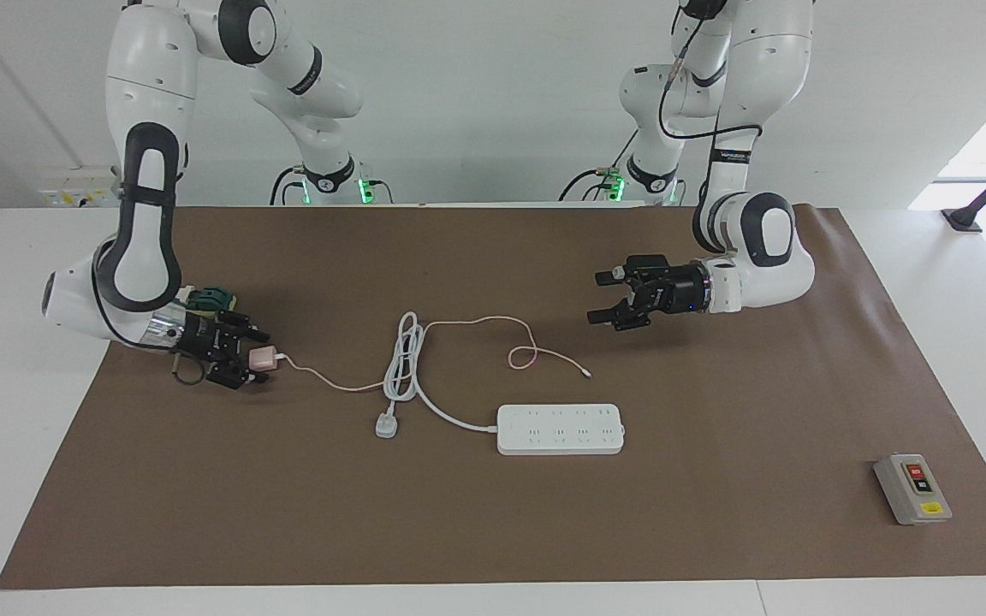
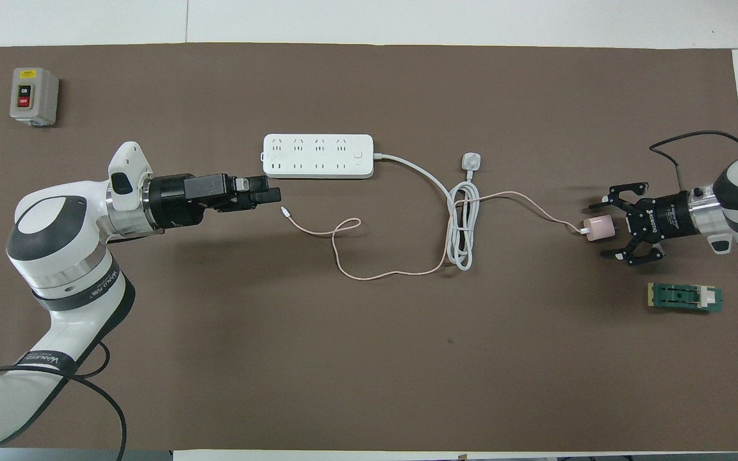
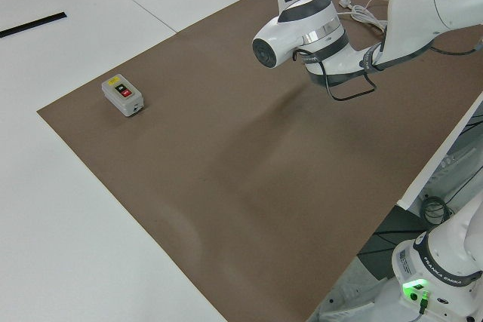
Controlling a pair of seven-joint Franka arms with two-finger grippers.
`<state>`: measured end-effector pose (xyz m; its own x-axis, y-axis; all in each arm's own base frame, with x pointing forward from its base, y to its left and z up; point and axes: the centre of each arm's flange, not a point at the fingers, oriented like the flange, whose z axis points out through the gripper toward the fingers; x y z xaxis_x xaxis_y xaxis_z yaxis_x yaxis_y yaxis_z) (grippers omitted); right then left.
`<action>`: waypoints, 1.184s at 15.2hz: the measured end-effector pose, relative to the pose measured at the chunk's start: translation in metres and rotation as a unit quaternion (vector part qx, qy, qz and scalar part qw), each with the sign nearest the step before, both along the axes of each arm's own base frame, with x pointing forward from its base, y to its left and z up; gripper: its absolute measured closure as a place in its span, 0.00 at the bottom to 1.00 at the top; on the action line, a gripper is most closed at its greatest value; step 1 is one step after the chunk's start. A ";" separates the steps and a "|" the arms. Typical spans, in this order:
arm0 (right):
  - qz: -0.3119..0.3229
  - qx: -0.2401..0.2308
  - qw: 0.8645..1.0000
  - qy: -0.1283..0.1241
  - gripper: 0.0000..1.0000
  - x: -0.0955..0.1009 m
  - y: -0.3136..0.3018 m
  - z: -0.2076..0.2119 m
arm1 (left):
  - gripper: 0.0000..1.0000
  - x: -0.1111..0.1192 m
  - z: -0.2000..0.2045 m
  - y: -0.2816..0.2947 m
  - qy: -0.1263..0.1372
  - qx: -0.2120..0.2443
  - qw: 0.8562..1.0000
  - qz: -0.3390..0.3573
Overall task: Plug charger into power strip
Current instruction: 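Close the right gripper on the pink charger and lift it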
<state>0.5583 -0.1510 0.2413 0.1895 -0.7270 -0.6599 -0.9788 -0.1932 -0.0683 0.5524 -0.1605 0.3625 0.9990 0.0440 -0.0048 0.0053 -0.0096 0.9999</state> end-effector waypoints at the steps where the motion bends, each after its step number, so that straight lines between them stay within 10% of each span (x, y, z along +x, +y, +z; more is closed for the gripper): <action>1: 0.000 0.000 1.000 -0.001 0.00 0.000 -0.002 0.000 | 0.00 0.000 0.000 0.001 0.036 -0.001 0.999 0.001; 8: -0.001 0.000 1.000 -0.001 0.07 -0.002 -0.005 0.001 | 0.00 0.001 0.002 0.000 0.266 -0.012 0.964 0.003; 12: -0.006 -0.002 1.000 -0.005 0.50 -0.003 -0.012 0.005 | 0.00 0.001 0.000 0.001 0.304 -0.006 0.953 0.002; 18: -0.001 -0.003 1.000 -0.016 0.50 0.004 -0.010 0.013 | 0.00 0.011 0.011 0.003 0.346 -0.007 0.938 0.006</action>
<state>0.5625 -0.1611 0.2546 0.2092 -0.7312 -0.6493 -0.9765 -0.1914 -0.0990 0.5632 -0.1574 0.3732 0.7558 0.0500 -0.6529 0.6534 0.0078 0.7570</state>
